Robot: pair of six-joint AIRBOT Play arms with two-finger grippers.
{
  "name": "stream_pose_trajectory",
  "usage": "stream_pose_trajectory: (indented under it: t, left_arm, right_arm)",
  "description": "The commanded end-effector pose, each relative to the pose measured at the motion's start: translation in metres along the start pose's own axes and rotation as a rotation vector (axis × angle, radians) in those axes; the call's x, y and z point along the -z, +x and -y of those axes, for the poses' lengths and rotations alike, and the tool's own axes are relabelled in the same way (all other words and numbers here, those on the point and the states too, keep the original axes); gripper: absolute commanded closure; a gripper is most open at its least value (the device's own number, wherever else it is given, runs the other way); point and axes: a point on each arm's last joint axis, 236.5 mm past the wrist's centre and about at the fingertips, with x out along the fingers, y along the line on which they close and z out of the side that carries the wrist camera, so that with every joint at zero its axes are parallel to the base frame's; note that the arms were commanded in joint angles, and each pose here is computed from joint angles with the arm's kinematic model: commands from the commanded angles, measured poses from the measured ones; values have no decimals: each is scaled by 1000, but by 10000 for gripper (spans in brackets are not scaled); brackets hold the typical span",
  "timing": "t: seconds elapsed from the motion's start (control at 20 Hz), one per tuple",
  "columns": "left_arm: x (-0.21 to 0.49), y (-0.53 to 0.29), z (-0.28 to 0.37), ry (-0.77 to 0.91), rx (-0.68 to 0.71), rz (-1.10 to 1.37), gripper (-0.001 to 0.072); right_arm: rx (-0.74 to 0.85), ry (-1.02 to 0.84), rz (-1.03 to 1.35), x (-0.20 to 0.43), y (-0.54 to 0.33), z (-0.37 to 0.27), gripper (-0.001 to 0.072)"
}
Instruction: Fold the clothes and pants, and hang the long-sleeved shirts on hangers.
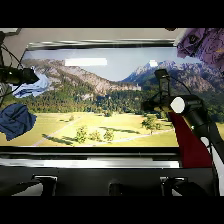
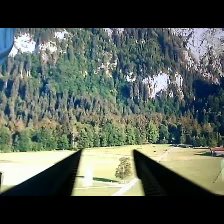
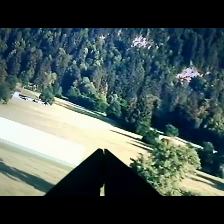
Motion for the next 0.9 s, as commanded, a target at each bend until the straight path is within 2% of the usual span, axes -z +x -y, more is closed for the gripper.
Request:
stream_pose_trajectory:
  t: [0.0, 0.1, 0.3, 0.5, 0.85]
  left_arm:
    - [5, 4, -27, -86, -102, -23, -13]
    - [33, 7, -82, -222, -261, -100, -13]
    - [104, 23, -182, -495, -381, -176, -13]
    - [148, 43, -251, -653, -454, -102, -13]
    - [193, 88, -316, -813, -514, -32, -13]
  right_arm:
    - [-1, 0, 0, 0, 0, 0, 684]
    - [-3, 2, 0, 0, 0, -1, 684]
    - [-3, 2, 0, 0, 0, -1, 684]
    - [-3, 2, 0, 0, 0, -1, 684]
    - [-3, 1, 0, 0, 0, -1, 684]
